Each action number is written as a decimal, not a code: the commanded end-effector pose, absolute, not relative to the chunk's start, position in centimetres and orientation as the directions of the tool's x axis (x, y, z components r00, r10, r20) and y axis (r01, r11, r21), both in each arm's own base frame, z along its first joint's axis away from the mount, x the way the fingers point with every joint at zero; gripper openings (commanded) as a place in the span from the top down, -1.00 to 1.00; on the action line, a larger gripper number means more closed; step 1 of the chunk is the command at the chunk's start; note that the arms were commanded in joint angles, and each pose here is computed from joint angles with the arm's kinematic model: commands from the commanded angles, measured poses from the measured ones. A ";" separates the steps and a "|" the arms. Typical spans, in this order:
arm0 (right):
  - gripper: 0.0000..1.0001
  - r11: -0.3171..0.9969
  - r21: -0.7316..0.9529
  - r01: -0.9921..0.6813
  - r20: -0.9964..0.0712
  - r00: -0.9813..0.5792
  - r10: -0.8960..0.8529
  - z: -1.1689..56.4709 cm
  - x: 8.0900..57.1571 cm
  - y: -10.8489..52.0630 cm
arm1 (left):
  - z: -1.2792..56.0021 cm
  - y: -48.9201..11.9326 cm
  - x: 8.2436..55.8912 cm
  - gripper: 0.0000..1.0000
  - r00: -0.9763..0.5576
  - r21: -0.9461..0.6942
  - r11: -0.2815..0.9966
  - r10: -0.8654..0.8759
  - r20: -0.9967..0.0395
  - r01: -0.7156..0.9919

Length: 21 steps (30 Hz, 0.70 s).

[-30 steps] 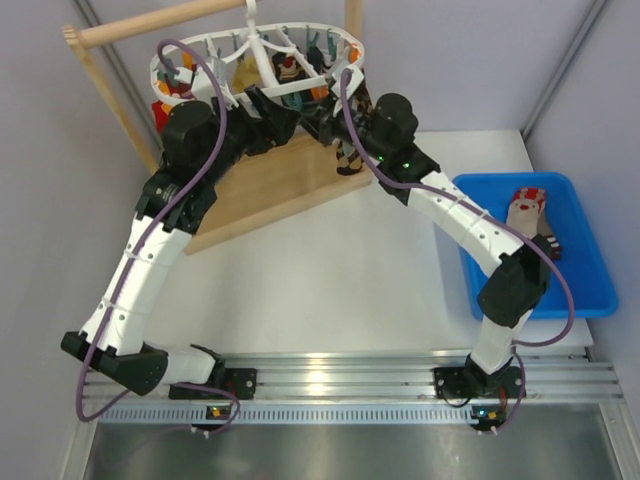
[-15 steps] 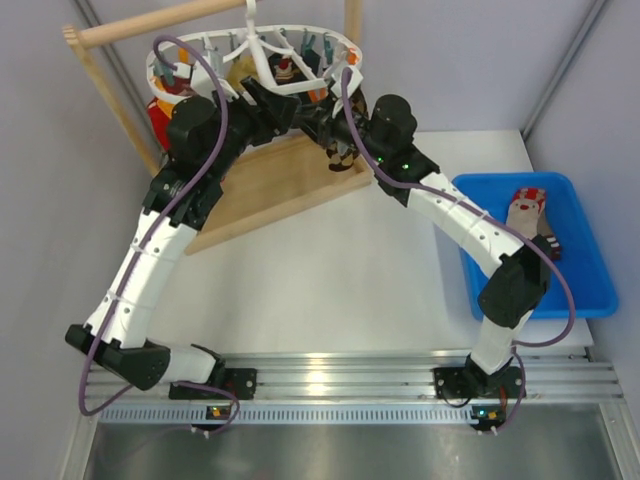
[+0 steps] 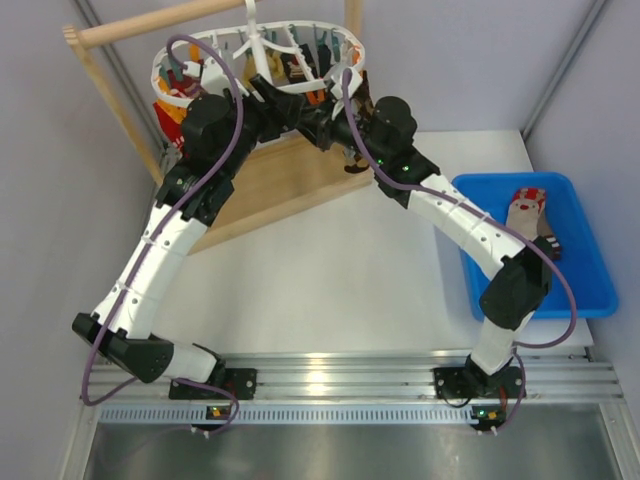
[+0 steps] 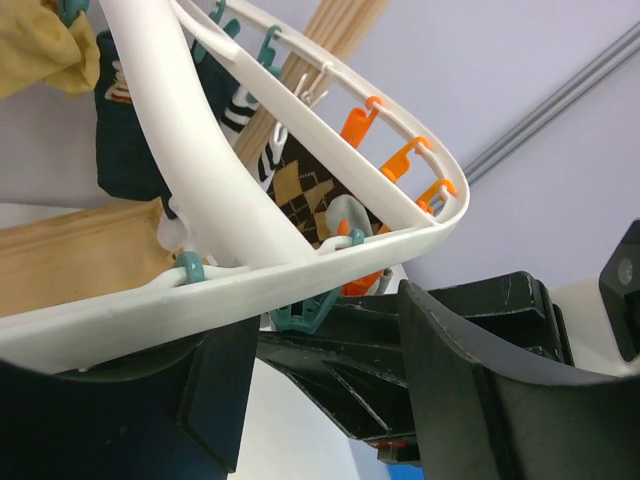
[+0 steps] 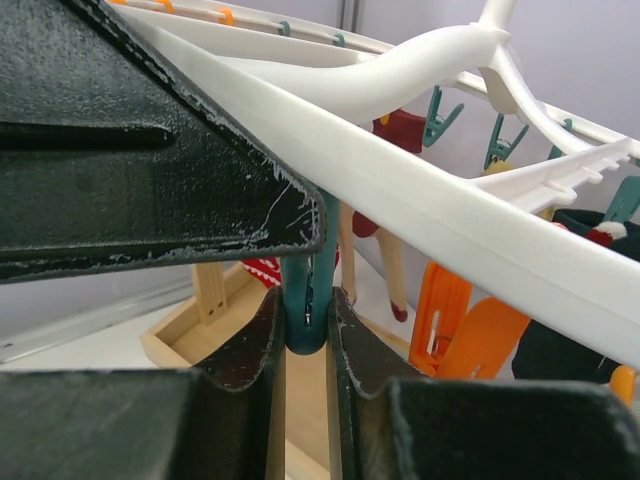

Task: Clip the socks to the hanger
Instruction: Open the clamp at the hanger.

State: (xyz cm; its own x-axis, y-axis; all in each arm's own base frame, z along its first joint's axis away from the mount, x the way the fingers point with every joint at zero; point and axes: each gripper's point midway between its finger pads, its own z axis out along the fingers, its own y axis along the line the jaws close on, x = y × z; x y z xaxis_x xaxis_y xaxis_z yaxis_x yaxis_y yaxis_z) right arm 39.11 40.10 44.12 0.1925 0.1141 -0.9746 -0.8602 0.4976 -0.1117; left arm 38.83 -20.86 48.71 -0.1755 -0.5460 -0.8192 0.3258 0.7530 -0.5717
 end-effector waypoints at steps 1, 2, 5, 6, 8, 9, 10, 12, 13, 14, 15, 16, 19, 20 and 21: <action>1.00 0.441 -0.140 -0.887 -0.951 0.244 0.189 48.5 35.2 39.7 | 53.3 -19.5 38.8 -0.22 -0.003 -0.542 0.757 -0.581 -0.814 0.365; 1.00 0.441 -0.135 -0.887 -0.952 0.239 0.190 48.4 35.3 39.7 | 53.3 -19.3 38.9 -0.22 0.003 -0.538 0.762 -0.578 -0.816 0.361; 1.00 0.429 -0.134 -0.893 -0.952 0.237 0.196 48.4 35.0 39.7 | 53.4 -19.0 38.9 -0.19 0.025 -0.523 0.775 -0.567 -0.823 0.356; 1.00 0.429 -0.134 -0.893 -0.952 0.237 0.196 48.4 35.0 39.7 | 53.4 -19.0 38.9 -0.18 0.025 -0.521 0.775 -0.566 -0.824 0.356; 1.00 0.423 -0.136 -0.896 -0.952 0.237 0.196 48.4 34.9 39.8 | 54.0 -19.1 38.6 -0.08 0.036 -0.514 0.770 -0.567 -0.823 0.378; 1.00 0.421 -0.137 -0.896 -0.951 0.238 0.197 48.4 34.9 39.8 | 54.0 -19.2 38.7 -0.06 0.039 -0.505 0.772 -0.560 -0.827 0.385; 1.00 0.421 -0.137 -0.897 -0.952 0.237 0.196 48.4 34.9 39.8 | 54.1 -19.4 38.6 -0.05 0.038 -0.503 0.772 -0.559 -0.828 0.389; 1.00 0.423 -0.140 -0.895 -0.951 0.241 0.196 48.6 34.9 39.8 | 54.1 -19.6 38.6 -0.04 0.036 -0.490 0.774 -0.548 -0.836 0.402; 1.00 0.424 -0.142 -0.895 -0.952 0.241 0.190 48.5 34.9 39.9 | 54.0 -19.9 38.7 -0.03 0.031 -0.483 0.774 -0.541 -0.841 0.410; 1.00 0.425 -0.144 -0.893 -0.951 0.243 0.189 48.5 34.9 39.8 | 53.7 -20.1 38.7 -0.02 0.021 -0.478 0.774 -0.534 -0.846 0.416; 1.00 0.426 -0.145 -0.893 -0.951 0.244 0.188 48.6 34.9 39.8 | 53.3 -20.2 38.8 -0.01 0.012 -0.476 0.777 -0.527 -0.849 0.411; 1.00 0.426 -0.151 -0.892 -0.950 0.250 0.186 48.6 34.9 39.8 | 53.2 -20.2 38.9 0.00 0.010 -0.475 0.778 -0.525 -0.851 0.411; 1.00 0.424 -0.156 -0.892 -0.950 0.253 0.183 48.6 34.8 39.7 | 52.9 -20.4 39.1 0.15 0.005 -0.472 0.781 -0.519 -0.855 0.408; 1.00 0.421 -0.158 -0.893 -0.950 0.254 0.182 48.6 34.7 39.6 | 53.0 -20.3 39.1 0.17 0.007 -0.472 0.781 -0.520 -0.854 0.409; 1.00 0.420 -0.160 -0.893 -0.951 0.254 0.178 48.4 34.7 39.7 | 52.9 -20.4 39.3 0.19 0.006 -0.470 0.784 -0.517 -0.856 0.406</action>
